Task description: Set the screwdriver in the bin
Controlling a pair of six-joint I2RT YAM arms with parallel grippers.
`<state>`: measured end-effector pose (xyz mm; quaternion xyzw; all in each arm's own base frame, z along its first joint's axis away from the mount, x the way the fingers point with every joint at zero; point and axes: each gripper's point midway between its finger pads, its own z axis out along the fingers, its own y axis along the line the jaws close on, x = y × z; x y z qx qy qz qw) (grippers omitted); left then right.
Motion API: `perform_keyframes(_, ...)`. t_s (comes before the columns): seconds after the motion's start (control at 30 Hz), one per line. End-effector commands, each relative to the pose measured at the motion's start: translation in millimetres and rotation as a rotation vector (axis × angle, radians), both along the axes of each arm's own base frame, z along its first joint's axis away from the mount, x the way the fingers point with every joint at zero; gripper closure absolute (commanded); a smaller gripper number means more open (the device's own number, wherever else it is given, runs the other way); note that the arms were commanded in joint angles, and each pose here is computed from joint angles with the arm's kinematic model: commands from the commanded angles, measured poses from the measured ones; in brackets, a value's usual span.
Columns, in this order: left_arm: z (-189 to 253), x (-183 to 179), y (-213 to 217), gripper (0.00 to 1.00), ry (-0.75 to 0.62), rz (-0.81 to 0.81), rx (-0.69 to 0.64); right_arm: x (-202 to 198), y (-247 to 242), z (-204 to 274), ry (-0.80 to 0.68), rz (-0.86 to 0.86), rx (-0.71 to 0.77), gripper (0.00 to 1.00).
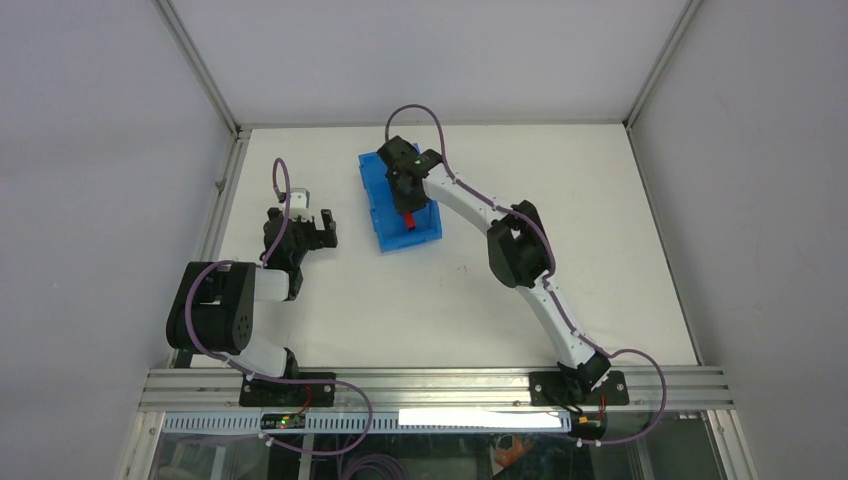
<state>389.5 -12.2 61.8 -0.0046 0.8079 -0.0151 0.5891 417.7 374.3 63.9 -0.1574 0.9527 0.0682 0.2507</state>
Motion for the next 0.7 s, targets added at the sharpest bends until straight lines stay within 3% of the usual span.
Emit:
perform_keyframes(0.0,16.6,4.0,-4.9,0.01,-0.055,-0.009,-0.021,9.1,11.6,13.1,-0.03,-0.042,0.059,0.65)
perform_keyframes(0.1,16.5,4.1,-4.5,0.01,-0.055,-0.008,-0.021,11.2,15.2,32.2,-0.054,-0.029,0.085,0.58)
perform_keyframes(0.37,16.8,4.1,-4.8,0.01,-0.055,-0.009,-0.021,3.1,7.9,135.1,-0.219,0.056,0.153,0.5)
perform_keyframes(0.57,16.5,4.1,-4.5,0.01,-0.054,-0.008,-0.021,-24.0,-51.3,174.4,-0.328,0.111,0.046,0.19)
perform_keyframes(0.67,16.5,4.0,-4.8,0.01,-0.054,-0.009,-0.021,-29.3,-106.2,174.2,-0.349,0.045,-0.003,0.13)
